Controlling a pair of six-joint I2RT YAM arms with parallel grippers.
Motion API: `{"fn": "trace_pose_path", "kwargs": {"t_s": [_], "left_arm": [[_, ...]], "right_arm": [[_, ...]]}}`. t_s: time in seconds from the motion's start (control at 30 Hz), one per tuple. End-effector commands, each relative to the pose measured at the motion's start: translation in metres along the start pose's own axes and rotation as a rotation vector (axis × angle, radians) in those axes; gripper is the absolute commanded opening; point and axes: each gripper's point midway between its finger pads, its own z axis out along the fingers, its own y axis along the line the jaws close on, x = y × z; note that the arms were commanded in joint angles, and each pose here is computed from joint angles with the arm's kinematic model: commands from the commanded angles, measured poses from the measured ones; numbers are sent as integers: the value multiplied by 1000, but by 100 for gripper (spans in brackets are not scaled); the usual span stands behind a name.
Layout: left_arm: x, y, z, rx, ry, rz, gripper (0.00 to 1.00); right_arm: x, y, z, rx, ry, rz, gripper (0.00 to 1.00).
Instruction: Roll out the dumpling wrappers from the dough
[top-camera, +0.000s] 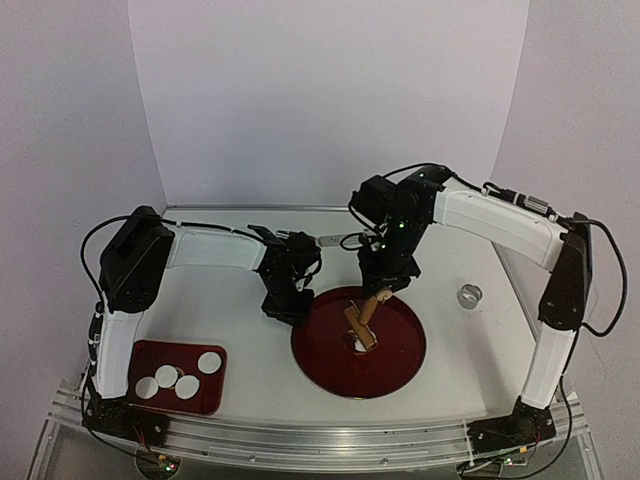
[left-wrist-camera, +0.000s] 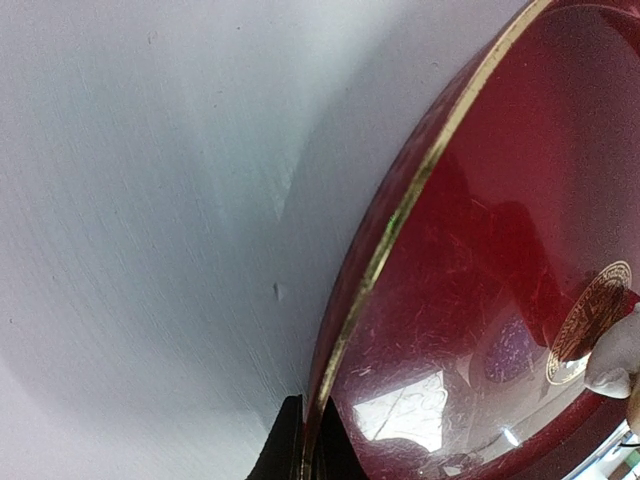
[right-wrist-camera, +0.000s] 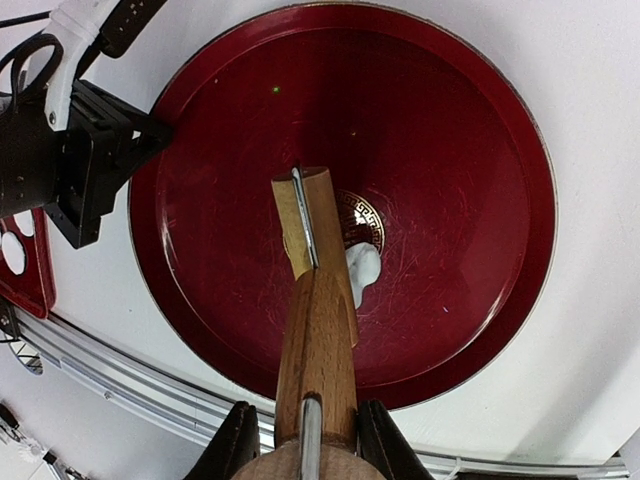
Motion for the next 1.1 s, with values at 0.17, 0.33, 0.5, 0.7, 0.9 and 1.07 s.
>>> {"fn": "trace_pose_path", "kwargs": {"t_s": [0.17, 0.33, 0.5, 0.7, 0.9, 1.07], "left_arm": [[6, 10, 8, -75, 22, 34, 0], [7, 11, 9, -75, 25, 31, 0], [8, 12, 9, -79, 27, 30, 0], [9, 13, 10, -84, 28, 26, 0], [8, 14, 10, -90, 27, 23, 0], [9, 15, 10, -92, 27, 23, 0]], "right_arm": [[5, -10, 7, 58, 15, -3, 0], [8, -16, 14, 91, 33, 7, 0], [13, -28, 18, 149, 52, 28, 0], [15, -40, 14, 222, 53, 52, 0], [21, -51, 21, 275, 82, 71, 0], [25, -55, 30, 296, 106, 70, 0]]}}
